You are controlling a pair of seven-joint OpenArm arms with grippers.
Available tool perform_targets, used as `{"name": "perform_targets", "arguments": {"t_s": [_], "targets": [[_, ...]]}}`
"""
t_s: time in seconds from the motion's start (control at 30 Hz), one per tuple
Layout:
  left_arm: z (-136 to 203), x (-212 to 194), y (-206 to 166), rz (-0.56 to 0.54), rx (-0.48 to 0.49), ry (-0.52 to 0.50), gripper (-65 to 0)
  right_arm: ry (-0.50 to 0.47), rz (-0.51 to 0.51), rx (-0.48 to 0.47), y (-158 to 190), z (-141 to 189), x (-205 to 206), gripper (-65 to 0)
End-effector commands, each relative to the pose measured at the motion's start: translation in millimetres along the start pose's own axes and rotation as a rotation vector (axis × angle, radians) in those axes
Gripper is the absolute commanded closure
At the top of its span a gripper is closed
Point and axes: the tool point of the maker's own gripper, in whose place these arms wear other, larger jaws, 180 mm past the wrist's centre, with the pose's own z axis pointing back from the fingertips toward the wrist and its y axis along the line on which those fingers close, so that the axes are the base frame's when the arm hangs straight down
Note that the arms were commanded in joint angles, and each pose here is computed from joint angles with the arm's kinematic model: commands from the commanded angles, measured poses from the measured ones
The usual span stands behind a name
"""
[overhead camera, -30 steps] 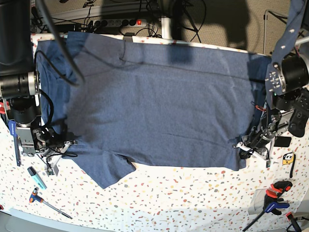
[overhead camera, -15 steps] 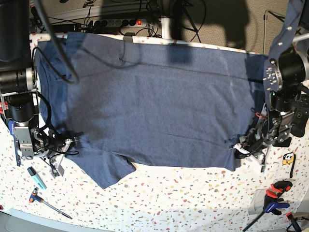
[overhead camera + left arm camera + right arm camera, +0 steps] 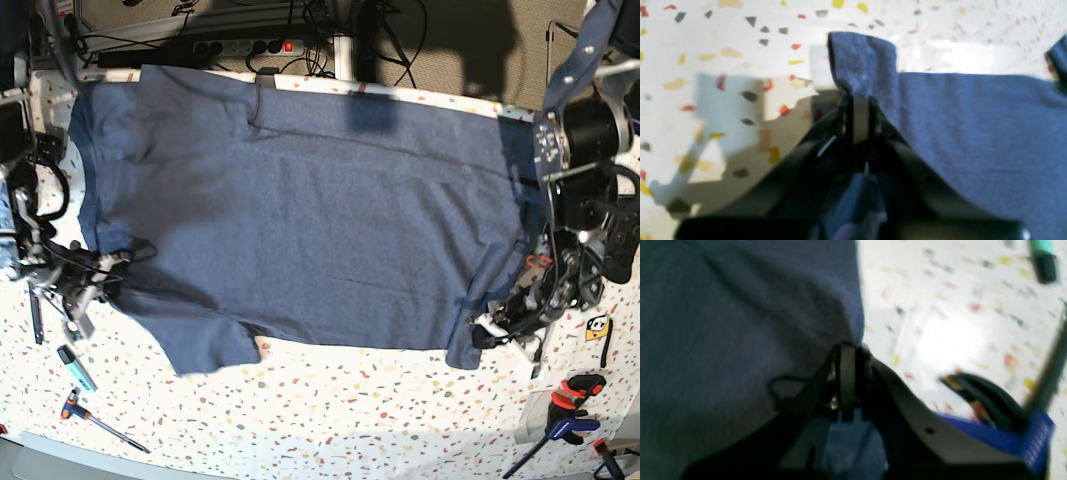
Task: Fold the T-shirt properly
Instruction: 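Lift the hem with both grippers and fold it onto the collar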
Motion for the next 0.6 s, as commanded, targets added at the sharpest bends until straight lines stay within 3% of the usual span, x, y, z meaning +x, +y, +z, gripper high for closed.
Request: {"name": "perform_targets", "arguments": {"t_s": [0.0, 0.2, 0.4, 0.57], "targets": [[5, 33, -2, -0.020, -0.010, -0.092, 0.0, -0.058, 0.009, -0.033, -15, 14, 20, 0.0], [41, 35, -12, -0.111, -0.003, -0.166, 0.0, -0.110, -0.008, -0.051, -10, 43, 10, 0.0], [82, 31, -12, -0.188, 0.072, -0.205, 0.0, -0.144, -0.040, -0.080, -9, 77, -8, 0.0], [114, 24, -2, -0.164, 0.099, -0.232, 0.0, -0.160, -0.046, -0.105, -5, 101, -21, 0.0]]}}
